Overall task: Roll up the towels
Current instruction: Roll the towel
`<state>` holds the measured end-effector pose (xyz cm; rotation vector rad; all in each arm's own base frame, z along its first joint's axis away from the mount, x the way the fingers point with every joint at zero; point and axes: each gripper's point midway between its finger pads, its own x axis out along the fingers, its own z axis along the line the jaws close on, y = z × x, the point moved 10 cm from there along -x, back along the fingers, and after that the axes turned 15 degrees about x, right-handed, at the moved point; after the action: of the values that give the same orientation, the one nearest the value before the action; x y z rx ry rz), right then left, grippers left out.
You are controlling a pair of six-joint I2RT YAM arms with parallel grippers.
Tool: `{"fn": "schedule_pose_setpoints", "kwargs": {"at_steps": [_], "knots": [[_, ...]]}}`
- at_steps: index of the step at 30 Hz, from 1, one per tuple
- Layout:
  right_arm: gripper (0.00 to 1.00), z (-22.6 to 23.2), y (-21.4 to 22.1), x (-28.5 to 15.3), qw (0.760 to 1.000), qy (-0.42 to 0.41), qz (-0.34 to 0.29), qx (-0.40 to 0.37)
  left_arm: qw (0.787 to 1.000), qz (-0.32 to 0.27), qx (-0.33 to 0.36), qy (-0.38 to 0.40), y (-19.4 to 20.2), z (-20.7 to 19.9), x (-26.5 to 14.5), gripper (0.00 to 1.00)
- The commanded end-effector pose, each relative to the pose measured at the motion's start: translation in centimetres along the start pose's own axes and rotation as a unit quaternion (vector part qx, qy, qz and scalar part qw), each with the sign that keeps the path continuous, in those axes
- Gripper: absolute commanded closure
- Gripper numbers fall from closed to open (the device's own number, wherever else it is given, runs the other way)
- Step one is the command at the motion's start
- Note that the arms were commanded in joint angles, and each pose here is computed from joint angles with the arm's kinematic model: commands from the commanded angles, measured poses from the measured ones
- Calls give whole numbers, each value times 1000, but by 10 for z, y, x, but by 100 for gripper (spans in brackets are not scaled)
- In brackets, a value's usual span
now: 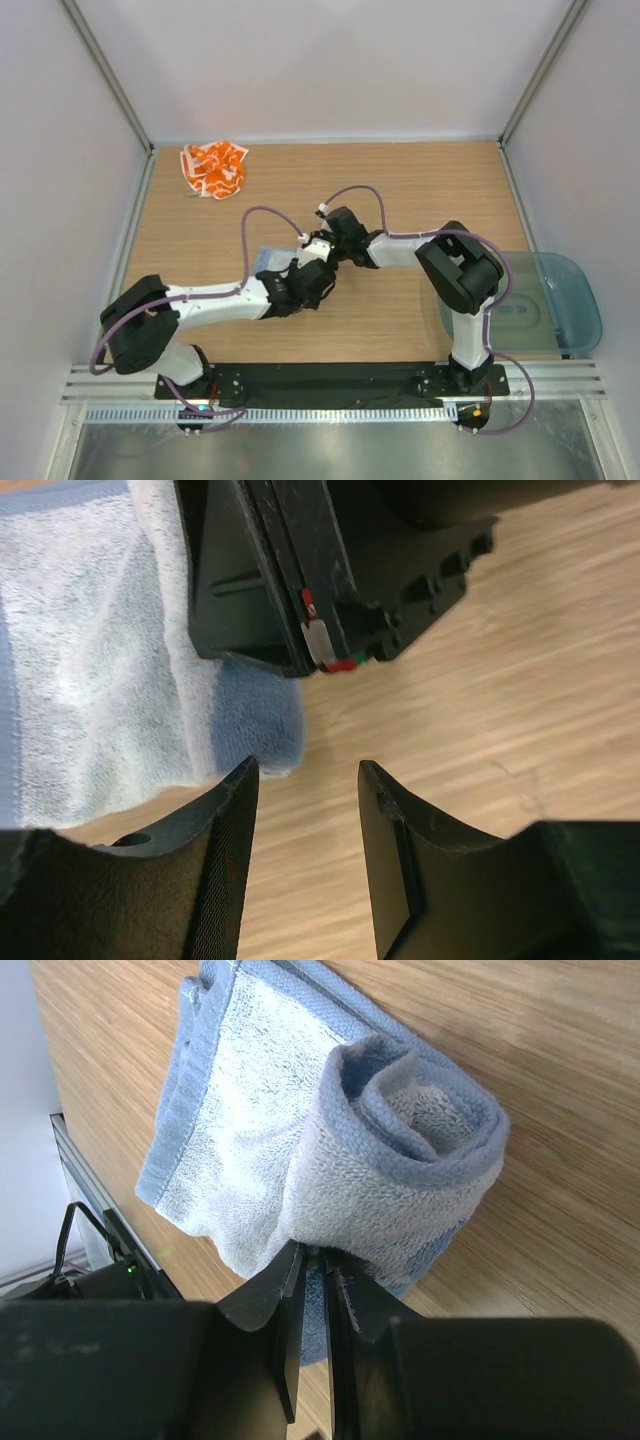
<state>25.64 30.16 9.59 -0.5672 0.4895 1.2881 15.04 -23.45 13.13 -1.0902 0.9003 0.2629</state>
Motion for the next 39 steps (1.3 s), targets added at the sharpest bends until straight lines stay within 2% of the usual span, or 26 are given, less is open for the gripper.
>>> {"fn": "schedule_pose_setpoints", "kwargs": {"at_steps": [1,4,9,14,18,23,28,39], "knots": [[80,-16,9,-2,998,57,10,3,996,0,39,-74,-7,6,10,54],[80,-15,10,-2,998,56,13,3,992,20,66,-103,-3,7,17,55],[80,-17,10,0,998,56,18,3,990,20,82,-113,-2,7,18,55],[81,-18,10,2,998,56,23,3,985,32,101,-134,-3,9,19,51],[81,-22,12,2,997,67,30,7,981,27,126,-143,-6,4,14,47],[81,-22,12,3,997,67,33,5,977,10,156,-144,-17,-7,8,47],[81,-22,12,3,997,68,36,7,970,27,184,-155,-12,-11,17,48],[81,-20,12,2,997,65,41,7,968,68,175,-165,8,-15,30,48]]}}
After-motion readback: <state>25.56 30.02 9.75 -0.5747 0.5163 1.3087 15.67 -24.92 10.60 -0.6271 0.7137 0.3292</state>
